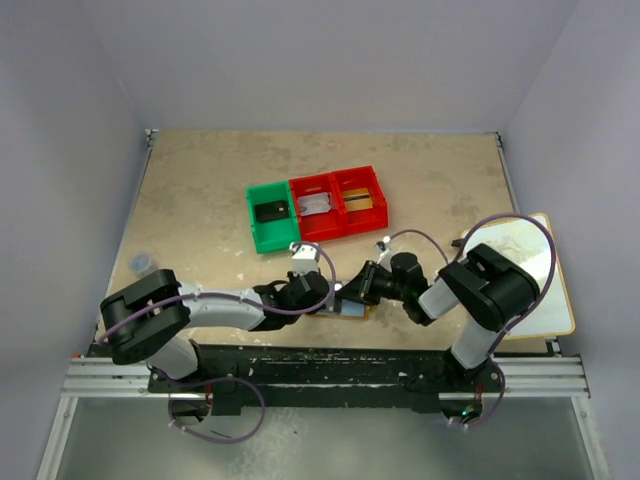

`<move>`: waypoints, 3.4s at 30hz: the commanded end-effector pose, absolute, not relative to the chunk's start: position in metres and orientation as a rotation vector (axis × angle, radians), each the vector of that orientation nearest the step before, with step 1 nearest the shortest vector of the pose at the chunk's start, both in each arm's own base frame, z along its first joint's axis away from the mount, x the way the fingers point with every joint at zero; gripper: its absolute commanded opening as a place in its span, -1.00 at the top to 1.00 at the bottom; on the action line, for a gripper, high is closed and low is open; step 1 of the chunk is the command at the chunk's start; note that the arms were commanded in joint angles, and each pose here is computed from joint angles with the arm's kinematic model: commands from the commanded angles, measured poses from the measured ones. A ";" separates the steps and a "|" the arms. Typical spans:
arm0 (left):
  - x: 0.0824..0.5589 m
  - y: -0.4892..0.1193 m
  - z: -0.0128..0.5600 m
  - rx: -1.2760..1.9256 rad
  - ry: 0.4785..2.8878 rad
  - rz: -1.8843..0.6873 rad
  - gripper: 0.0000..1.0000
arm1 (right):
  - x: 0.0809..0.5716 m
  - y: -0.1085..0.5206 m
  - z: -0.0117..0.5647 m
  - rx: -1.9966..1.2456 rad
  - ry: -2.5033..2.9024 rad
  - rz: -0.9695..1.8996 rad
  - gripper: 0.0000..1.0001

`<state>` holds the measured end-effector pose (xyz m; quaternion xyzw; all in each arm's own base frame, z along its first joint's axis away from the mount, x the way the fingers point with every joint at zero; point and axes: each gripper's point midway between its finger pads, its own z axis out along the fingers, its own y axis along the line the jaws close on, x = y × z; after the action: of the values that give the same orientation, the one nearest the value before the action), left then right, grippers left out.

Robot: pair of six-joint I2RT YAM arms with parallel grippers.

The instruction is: Take the credit cards out of the card holder

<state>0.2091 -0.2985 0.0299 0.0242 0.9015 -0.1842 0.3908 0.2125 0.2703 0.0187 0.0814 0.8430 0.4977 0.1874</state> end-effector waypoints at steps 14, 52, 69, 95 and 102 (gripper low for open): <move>0.183 -0.252 -0.008 0.102 2.419 -0.293 0.85 | 0.184 0.266 0.033 0.281 2.288 1.555 1.00; 0.202 -0.261 0.061 0.024 2.264 -0.381 0.71 | 0.177 0.249 0.052 0.307 2.180 1.485 1.00; 0.234 -0.101 0.148 -0.463 1.977 0.011 -0.28 | 0.290 0.261 0.241 -0.376 1.754 0.841 1.00; 0.205 -0.018 0.150 -0.963 1.825 0.094 -0.38 | 0.419 0.416 0.228 -1.126 1.409 0.137 1.00; 0.204 -0.009 0.176 -0.949 1.781 0.125 -0.40 | 0.425 0.437 0.195 -1.208 1.463 0.186 1.00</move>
<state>0.2023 -0.0204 0.1472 -0.3855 0.7729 0.0456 0.5019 0.4236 0.4246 0.1804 -0.4974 0.6447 0.0698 0.5763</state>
